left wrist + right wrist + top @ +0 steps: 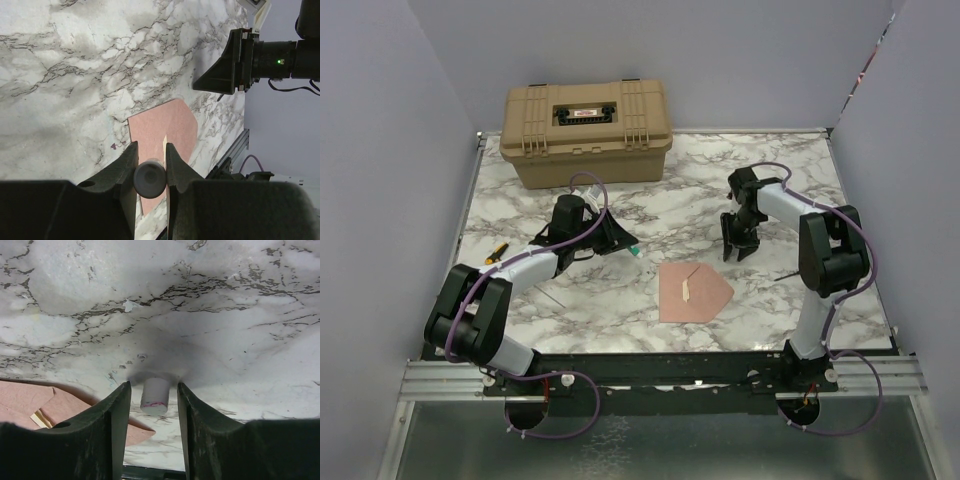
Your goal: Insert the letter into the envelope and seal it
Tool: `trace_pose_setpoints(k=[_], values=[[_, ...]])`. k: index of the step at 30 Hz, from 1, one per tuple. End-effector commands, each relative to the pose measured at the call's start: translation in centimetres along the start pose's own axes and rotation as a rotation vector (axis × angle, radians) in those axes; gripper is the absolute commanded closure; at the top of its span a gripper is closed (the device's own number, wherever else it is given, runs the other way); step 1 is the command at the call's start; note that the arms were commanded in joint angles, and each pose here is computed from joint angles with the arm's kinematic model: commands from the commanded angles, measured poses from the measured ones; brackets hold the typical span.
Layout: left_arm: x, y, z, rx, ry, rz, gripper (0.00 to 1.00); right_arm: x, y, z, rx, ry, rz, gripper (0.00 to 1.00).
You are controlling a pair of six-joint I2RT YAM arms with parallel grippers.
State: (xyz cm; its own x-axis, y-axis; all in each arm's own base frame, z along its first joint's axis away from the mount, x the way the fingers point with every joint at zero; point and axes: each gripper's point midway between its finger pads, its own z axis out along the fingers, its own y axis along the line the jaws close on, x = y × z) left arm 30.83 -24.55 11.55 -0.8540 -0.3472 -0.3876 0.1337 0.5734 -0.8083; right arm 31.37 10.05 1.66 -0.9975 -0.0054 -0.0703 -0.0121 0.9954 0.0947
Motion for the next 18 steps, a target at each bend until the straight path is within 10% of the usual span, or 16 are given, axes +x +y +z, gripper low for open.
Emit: trace_pose_setpoints(k=[1, 11, 18], values=[[-0.3, -0.4, 0.2, 0.001, -0.004, 0.018, 1.00, -0.6, -0.5, -1.5, 0.024, -0.049, 0.023, 0.53], [0.6, -3.4, 0.5, 0.083, 0.046, 0.071, 1.00, -1.9, 2.7, -11.4, -0.185, -0.415, -0.070, 0.49], [2.8, -7.8, 0.9, 0.200, 0.137, 0.145, 1.00, 2.8, 14.8, -18.4, -0.810, -0.698, -0.419, 0.36]])
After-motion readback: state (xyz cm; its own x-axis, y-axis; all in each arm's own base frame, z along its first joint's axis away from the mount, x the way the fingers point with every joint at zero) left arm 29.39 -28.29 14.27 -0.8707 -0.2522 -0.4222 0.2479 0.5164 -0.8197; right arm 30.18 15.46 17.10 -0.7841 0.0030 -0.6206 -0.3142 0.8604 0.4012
